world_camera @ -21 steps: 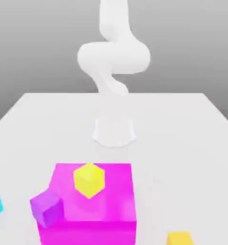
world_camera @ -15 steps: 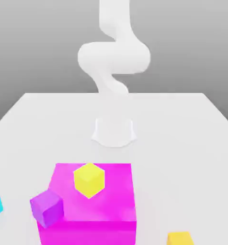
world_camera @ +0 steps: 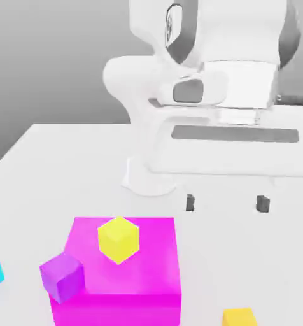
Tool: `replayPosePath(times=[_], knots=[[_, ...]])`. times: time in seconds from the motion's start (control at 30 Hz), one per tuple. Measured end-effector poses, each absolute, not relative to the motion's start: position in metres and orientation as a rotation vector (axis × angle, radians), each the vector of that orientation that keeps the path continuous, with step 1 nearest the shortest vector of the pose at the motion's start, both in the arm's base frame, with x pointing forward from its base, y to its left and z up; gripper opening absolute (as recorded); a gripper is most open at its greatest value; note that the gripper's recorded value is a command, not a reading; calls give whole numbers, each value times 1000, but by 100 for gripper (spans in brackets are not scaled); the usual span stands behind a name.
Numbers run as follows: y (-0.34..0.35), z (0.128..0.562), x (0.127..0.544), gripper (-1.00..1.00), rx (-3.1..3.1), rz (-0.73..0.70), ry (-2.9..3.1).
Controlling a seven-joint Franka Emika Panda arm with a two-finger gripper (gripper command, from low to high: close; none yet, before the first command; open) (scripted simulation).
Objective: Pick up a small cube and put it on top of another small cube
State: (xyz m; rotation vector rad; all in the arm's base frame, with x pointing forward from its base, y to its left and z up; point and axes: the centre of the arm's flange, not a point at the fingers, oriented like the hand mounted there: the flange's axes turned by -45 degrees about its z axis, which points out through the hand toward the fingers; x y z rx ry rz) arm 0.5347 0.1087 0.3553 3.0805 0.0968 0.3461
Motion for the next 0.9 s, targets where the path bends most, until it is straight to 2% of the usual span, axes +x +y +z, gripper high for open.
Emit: replayPosePath(times=[0.27, 0.4, 0.43, 0.63, 0.8, 0.9], knots=[[145, 215, 524, 0, 3131, 48, 137], [151, 154, 521, 0, 3139, 3, 141], [152, 139, 520, -100, 3139, 2, 142], [152, 132, 519, -100, 3139, 3, 143], [151, 183, 520, -100, 3139, -1, 143], [141, 189, 540, -100, 3117, -65, 164]])
